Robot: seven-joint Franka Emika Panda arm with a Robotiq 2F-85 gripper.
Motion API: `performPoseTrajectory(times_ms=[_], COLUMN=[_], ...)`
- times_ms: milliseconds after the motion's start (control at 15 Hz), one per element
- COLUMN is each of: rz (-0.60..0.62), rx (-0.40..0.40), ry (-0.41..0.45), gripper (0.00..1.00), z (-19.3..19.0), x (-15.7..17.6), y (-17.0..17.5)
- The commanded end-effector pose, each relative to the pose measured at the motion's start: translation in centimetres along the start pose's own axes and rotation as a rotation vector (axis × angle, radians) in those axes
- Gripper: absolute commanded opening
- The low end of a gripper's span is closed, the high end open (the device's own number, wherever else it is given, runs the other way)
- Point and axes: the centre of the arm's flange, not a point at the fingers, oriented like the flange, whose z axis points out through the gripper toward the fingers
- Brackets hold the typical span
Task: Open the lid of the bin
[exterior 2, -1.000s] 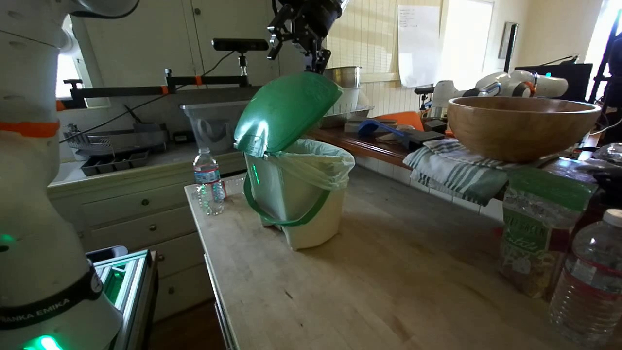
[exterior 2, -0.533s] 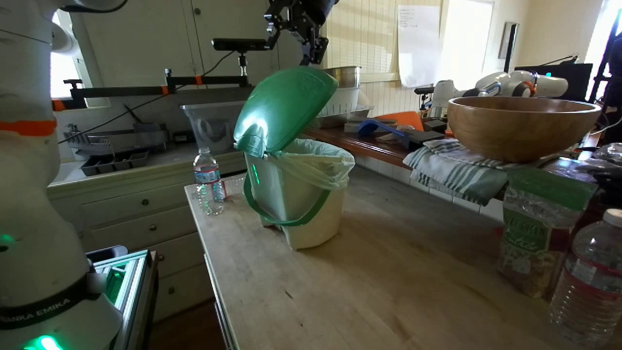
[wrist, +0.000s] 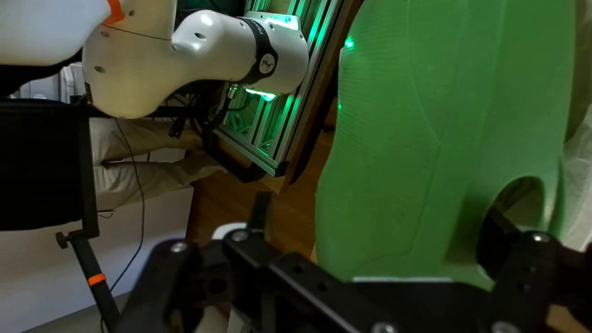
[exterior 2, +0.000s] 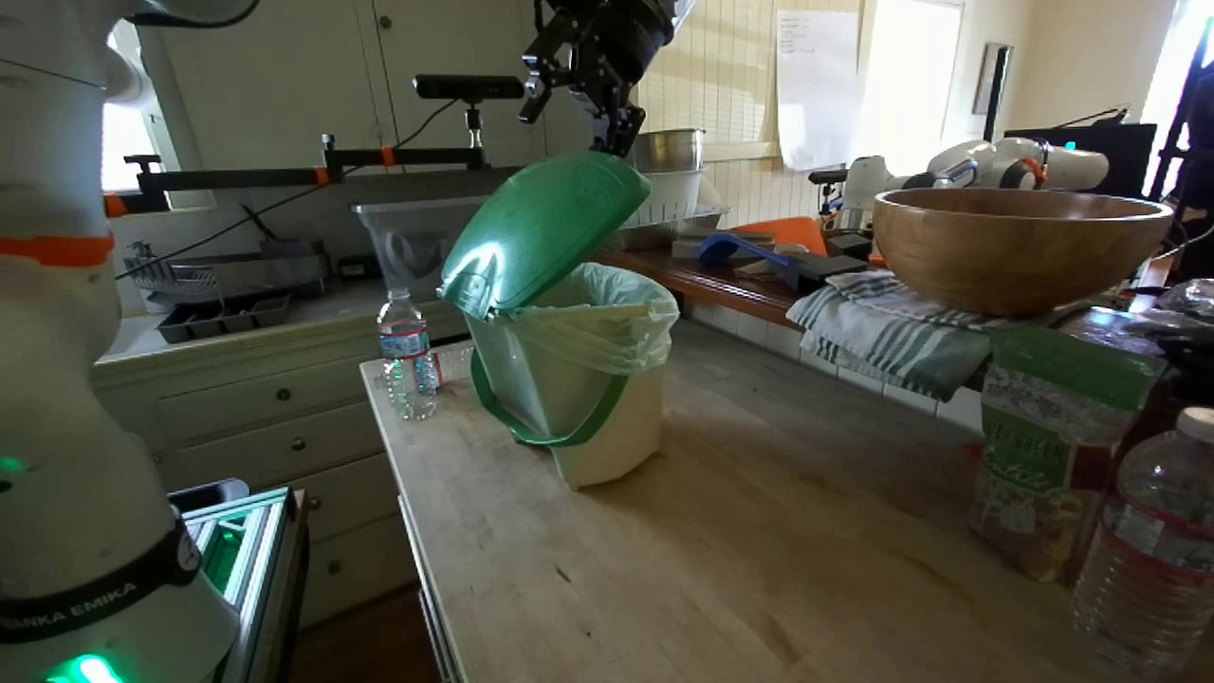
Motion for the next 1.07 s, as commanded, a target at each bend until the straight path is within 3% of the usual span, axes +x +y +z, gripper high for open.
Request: performPoseTrajectory(times_ms=[0, 1000], rz=[-0.017, -0.074], rx=[-0.024, 0.017], ry=[0.004, 0.013], gripper=[1.00, 1.00], z=[1.4, 0.6], x=[0.6, -1.3], y=[0.0, 4.2])
